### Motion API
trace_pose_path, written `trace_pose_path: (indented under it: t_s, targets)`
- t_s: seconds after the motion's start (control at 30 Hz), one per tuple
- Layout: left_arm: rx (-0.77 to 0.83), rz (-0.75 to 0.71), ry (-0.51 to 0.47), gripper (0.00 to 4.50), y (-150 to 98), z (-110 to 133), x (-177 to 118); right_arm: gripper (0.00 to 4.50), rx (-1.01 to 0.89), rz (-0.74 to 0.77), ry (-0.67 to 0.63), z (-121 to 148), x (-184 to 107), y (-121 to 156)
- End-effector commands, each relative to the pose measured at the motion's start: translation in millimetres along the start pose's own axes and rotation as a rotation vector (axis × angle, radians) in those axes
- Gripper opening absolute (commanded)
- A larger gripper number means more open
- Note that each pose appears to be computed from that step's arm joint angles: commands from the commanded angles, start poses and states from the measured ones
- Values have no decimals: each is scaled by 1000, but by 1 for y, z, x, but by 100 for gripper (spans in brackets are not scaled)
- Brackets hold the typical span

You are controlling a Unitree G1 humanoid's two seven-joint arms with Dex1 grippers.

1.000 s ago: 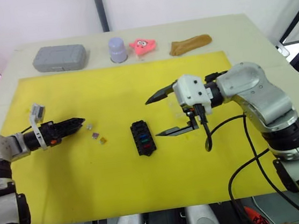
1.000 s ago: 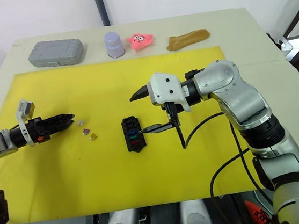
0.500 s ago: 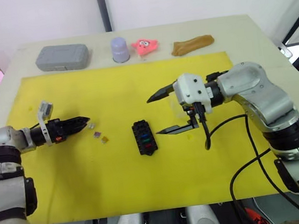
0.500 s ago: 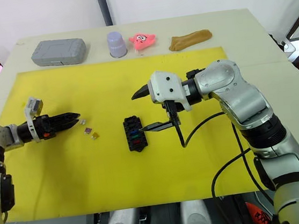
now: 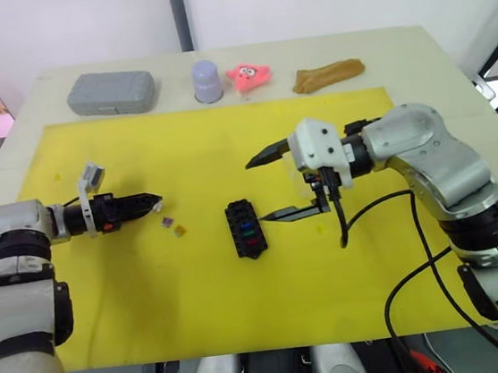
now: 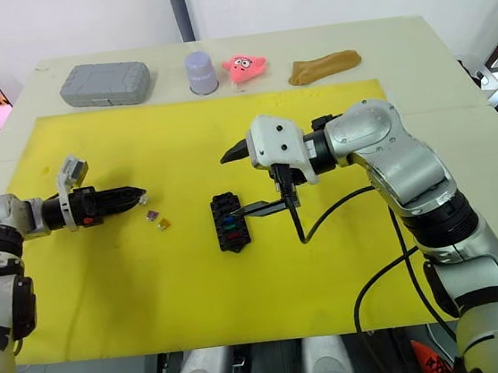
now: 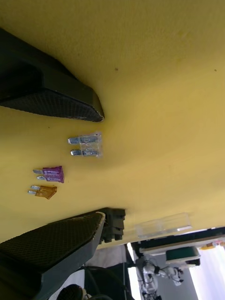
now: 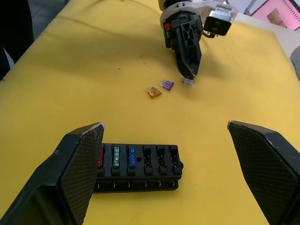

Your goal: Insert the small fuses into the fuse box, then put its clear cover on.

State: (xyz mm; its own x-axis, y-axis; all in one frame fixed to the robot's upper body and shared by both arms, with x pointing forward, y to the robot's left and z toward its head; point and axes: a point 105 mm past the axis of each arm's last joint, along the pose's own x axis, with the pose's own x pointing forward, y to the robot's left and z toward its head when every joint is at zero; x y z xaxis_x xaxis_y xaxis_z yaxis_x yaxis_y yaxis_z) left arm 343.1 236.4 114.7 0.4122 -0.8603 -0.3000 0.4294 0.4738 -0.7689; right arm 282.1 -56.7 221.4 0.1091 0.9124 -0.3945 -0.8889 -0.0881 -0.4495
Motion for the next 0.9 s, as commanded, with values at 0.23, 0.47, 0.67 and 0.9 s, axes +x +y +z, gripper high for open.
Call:
trace_pose_path:
  t_s: [0.23,0.47,0.67,0.9]
  targets:
    - [-25,-36,66,327,2,-15,17,450,-72,-25,-21,17,-5,-5]
    - [-18,-7,53,134,7,-15,13,450,-71,-25,-23,17,-5,-5]
    - [-17,21,49,3,13,-18,6,450,-73,-22,-27,18,-4,-5]
    - [-27,47,12,3,18,-18,-4,450,-74,-15,-28,17,-3,-4]
